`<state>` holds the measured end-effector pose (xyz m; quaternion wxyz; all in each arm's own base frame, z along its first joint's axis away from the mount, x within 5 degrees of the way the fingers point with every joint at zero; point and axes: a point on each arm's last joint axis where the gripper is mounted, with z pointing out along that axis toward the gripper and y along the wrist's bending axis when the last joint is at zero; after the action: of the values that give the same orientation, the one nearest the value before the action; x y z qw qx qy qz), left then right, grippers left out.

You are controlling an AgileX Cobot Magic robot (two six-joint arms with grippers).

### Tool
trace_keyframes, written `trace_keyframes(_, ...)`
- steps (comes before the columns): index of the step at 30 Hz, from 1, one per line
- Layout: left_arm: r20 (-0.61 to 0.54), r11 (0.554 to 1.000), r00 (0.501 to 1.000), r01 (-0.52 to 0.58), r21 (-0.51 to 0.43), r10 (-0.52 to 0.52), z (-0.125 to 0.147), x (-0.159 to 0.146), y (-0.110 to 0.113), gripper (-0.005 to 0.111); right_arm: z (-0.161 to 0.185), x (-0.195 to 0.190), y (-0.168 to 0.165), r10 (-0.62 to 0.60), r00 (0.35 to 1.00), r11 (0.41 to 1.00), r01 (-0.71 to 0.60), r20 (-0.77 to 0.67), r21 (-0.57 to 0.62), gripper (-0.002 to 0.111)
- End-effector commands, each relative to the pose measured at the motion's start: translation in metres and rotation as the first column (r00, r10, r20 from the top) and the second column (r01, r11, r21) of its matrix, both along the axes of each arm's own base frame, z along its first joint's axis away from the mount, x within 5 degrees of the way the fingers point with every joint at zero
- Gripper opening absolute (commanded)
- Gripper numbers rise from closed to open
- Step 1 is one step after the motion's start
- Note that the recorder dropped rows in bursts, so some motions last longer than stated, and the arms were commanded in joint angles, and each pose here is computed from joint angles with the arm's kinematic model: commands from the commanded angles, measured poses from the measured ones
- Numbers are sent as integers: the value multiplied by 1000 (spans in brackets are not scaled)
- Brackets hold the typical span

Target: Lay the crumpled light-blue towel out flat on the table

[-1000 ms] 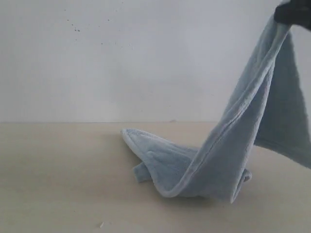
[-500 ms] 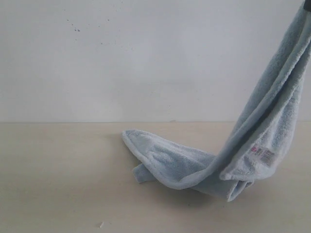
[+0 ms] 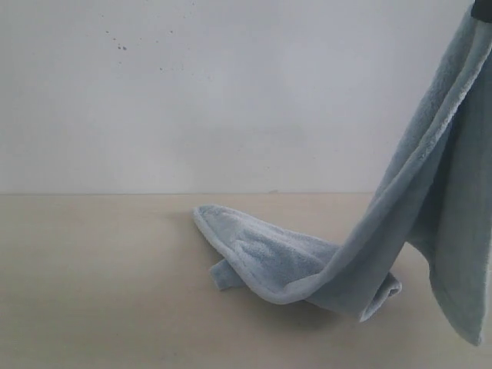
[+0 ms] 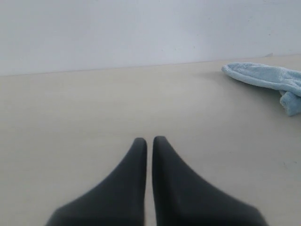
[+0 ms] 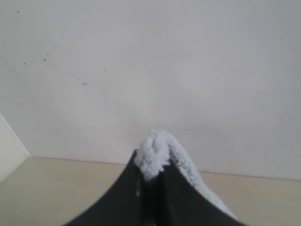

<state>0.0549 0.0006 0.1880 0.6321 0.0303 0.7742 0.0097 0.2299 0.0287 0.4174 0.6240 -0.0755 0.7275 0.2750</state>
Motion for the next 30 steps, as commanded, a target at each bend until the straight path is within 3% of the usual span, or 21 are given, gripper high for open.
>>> trace_keyframes(1,76,994,997,12,-113,-3,6,1,-2,4,0,-2,0,2,1000,1000,-2,-3,12,3)
trace_keyframes(3,177,966,984,46,-255,0,16,1,-5,4,0,-2,0,2,1000,1000,-2,-3,12,3)
trace_keyframes(5,221,887,975,75,-455,31,22,1,-5,4,-1,0,0,-1,1000,1000,1,-6,11,3)
trace_keyframes(6,216,859,976,77,-506,39,22,1,-6,4,-3,2,0,-1,1000,1000,1,-11,9,3)
trace_keyframes(14,176,798,983,74,-598,42,21,1,-7,4,-12,13,-1,10,999,1000,-9,-53,14,3)
trace_keyframes(16,190,727,980,86,-681,62,24,1,-6,4,-12,13,-1,10,999,1000,-9,-53,14,3)
trace_keyframes(17,201,667,977,101,-738,75,30,0,-6,4,-12,13,-1,10,999,1000,-9,-53,14,3)
trace_keyframes(18,212,654,974,113,-748,74,36,-1,-6,4,-12,13,-1,10,999,1000,-9,-53,14,3)
trace_keyframes(19,224,657,972,126,-743,67,43,-3,-7,4,-12,13,-1,10,999,1000,-9,-53,14,3)
trace_keyframes(25,375,770,927,227,-596,17,107,-22,-8,4,-12,13,-1,10,999,1000,-9,-53,14,3)
trace_keyframes(30,200,849,974,195,-491,-108,140,-3,-18,4,-12,12,-1,12,998,1000,-11,-54,15,3)
